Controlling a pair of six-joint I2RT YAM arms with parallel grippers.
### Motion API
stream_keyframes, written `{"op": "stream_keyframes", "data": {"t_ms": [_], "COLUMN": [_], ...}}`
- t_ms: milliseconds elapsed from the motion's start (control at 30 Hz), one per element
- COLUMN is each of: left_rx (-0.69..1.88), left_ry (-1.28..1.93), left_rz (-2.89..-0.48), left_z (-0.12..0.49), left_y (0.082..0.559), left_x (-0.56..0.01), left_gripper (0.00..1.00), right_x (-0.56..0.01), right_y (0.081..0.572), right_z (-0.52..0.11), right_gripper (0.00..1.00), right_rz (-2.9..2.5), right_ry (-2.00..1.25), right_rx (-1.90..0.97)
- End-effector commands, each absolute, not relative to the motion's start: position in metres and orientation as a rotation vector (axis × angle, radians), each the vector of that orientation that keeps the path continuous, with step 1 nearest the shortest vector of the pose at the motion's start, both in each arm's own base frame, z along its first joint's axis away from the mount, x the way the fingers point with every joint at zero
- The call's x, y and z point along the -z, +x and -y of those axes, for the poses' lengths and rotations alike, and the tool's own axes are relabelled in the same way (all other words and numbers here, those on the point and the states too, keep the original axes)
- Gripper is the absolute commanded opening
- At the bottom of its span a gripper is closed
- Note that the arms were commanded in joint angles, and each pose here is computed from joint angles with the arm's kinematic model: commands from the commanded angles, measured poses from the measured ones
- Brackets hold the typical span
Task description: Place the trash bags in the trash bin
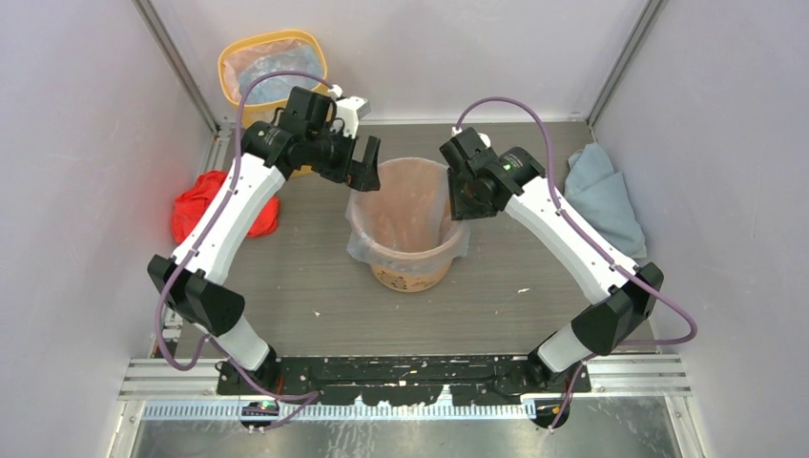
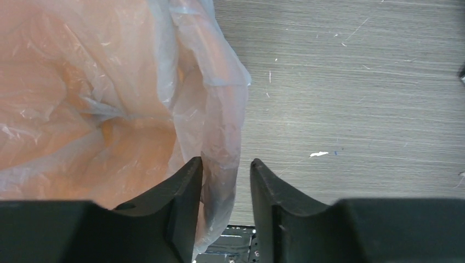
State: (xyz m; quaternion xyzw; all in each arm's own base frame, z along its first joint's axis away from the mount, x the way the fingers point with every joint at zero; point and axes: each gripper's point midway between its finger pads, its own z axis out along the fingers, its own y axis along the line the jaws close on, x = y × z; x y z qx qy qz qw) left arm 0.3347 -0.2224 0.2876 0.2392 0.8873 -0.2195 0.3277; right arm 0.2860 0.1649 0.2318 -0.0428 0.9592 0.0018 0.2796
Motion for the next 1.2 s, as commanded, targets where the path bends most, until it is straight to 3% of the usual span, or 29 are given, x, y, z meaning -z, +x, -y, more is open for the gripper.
{"op": "stream_keyframes", "data": {"t_ms": [0,167,267,433,467,500,533,667,933,1167], "left_rx": [0.653,0.687,0.691,0.698,0.695,0.697,0.696,0.693,0.695,0.703], "left_ry": [0.663,0.664,0.653,0.642,0.640,0.639,0.638,0.637,0.630,0.632], "left_rz": [-2.253,-2.294,-2.312,-2.293,-2.288,-2.284,-2.280,-2.279,-2.269,-2.266], "left_z": [0.236,0.242,0.241,0.238,0.237,0.237,0.236,0.233,0.231,0.232], "left_y": [0.352,0.354,0.352,0.345,0.343,0.342,0.340,0.335,0.332,0.330], "left_x": [-0.298,-0.277,-0.271,-0.279,-0.281,-0.283,-0.285,-0.289,-0.296,-0.298], "left_gripper": [1.00,0.99,0.98,0.98,0.98,0.98,0.98,0.98,0.98,0.98], "right_x": [-0.236,-0.231,-0.230,-0.241,-0.244,-0.246,-0.249,-0.250,-0.242,-0.228], "right_y": [0.286,0.293,0.303,0.325,0.328,0.330,0.332,0.325,0.289,0.270], "right_z": [-0.169,-0.173,-0.170,-0.167,-0.168,-0.169,-0.170,-0.171,-0.165,-0.166], "right_gripper": [0.38,0.16,0.09,0.07,0.10,0.30,0.42,0.60,0.64,0.55], "right_rz": [-2.548,-2.552,-2.539,-2.483,-2.476,-2.469,-2.463,-2.487,-2.550,-2.585], "right_ry": [-0.075,-0.098,-0.132,-0.166,-0.173,-0.173,-0.175,-0.174,-0.119,-0.095], "right_rx": [-0.045,-0.024,0.040,0.121,0.121,0.119,0.115,0.089,0.008,-0.027]}}
